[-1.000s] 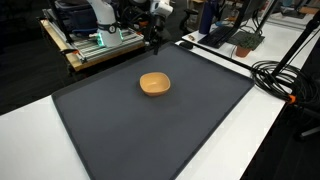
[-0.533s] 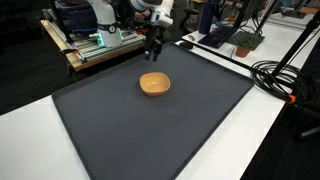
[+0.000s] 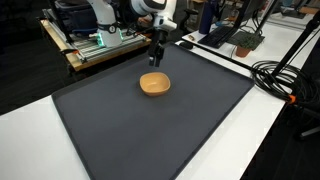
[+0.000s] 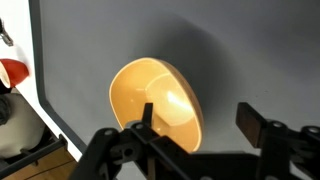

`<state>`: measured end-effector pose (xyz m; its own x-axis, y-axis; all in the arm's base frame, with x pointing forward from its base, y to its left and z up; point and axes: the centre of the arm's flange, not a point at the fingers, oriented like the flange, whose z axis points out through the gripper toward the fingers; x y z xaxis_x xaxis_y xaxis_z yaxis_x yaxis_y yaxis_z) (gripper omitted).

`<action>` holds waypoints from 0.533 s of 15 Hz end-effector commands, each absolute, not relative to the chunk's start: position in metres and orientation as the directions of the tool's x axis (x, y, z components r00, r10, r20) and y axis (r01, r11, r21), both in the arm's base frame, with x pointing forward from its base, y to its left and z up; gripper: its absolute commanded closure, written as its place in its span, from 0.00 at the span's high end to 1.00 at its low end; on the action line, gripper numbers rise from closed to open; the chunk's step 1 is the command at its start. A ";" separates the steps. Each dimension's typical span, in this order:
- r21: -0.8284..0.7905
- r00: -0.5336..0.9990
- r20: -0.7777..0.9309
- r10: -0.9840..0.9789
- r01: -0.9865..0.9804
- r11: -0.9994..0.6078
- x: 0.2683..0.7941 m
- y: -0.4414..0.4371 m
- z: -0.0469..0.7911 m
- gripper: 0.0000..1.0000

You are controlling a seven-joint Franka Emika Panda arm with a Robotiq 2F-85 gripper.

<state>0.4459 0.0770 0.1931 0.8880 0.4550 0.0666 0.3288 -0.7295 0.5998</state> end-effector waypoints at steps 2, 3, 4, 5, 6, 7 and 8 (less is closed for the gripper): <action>0.601 0.867 0.097 0.489 0.341 -0.723 0.469 0.083 0.162 0.63; 0.598 0.866 0.098 0.491 0.343 -0.725 0.472 0.085 0.158 0.58; 0.597 0.865 0.098 0.493 0.345 -0.724 0.475 0.086 0.154 0.57; 0.598 0.864 0.098 0.494 0.346 -0.723 0.477 0.087 0.151 0.54; 0.597 0.863 0.097 0.495 0.348 -0.723 0.479 0.088 0.148 0.32; 0.595 0.862 0.095 0.498 0.352 -0.722 0.480 0.089 0.146 0.32; 0.598 0.862 0.094 0.499 0.352 -0.720 0.481 0.089 0.147 0.24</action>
